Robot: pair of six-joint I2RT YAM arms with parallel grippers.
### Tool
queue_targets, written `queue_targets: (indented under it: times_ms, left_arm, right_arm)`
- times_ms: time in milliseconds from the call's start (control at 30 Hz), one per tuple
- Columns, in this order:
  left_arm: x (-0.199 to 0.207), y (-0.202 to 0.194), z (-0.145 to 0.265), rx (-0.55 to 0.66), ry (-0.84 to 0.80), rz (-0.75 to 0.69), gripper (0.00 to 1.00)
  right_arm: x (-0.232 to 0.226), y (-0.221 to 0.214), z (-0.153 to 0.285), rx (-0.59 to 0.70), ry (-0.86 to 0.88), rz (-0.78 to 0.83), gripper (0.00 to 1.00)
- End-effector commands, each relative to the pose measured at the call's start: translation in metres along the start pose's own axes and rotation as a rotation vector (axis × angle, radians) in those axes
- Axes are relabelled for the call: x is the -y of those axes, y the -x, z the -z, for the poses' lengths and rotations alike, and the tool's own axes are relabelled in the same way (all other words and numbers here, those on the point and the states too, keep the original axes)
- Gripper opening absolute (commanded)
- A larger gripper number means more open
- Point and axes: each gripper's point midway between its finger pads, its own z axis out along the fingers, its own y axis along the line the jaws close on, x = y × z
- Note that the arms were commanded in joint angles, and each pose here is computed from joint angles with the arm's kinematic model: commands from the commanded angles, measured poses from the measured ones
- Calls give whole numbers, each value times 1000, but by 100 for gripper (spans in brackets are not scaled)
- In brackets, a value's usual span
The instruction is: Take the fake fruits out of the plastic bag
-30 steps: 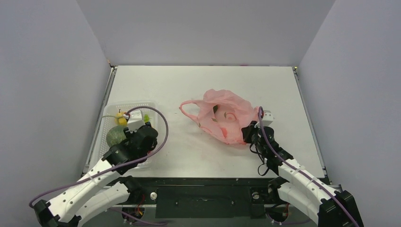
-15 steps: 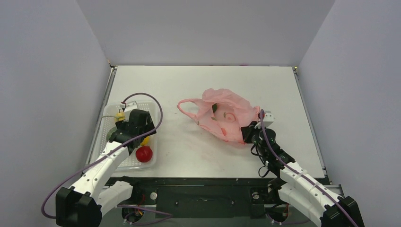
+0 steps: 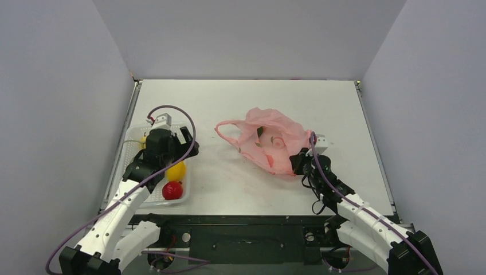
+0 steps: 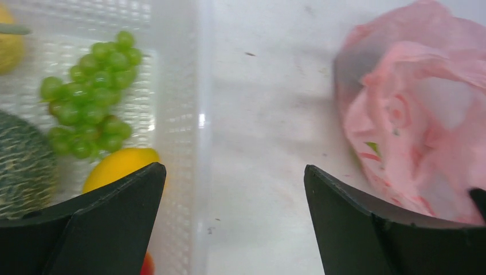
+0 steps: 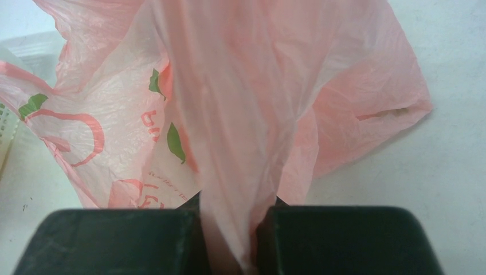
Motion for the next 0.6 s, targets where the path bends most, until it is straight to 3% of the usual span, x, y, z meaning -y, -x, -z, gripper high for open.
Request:
queue_targets:
  times_ms: [0,267,400,567]
  left_arm:
    - [80,7,13,-6,-375,97,87]
    - [182,-31,24,-2,-546,-49,85]
    - [228,-44,24,-23,-589,-148,80]
    - [272,-65,19,-48,-667,-160,76]
  right_arm:
    - [-16,12,-4,23,53,10,0]
    - [-40,16,-2,23,147,12,0]
    - [-53,17,0,25,192,20,0]
    - [-70,6,3,-16,266,-51,0]
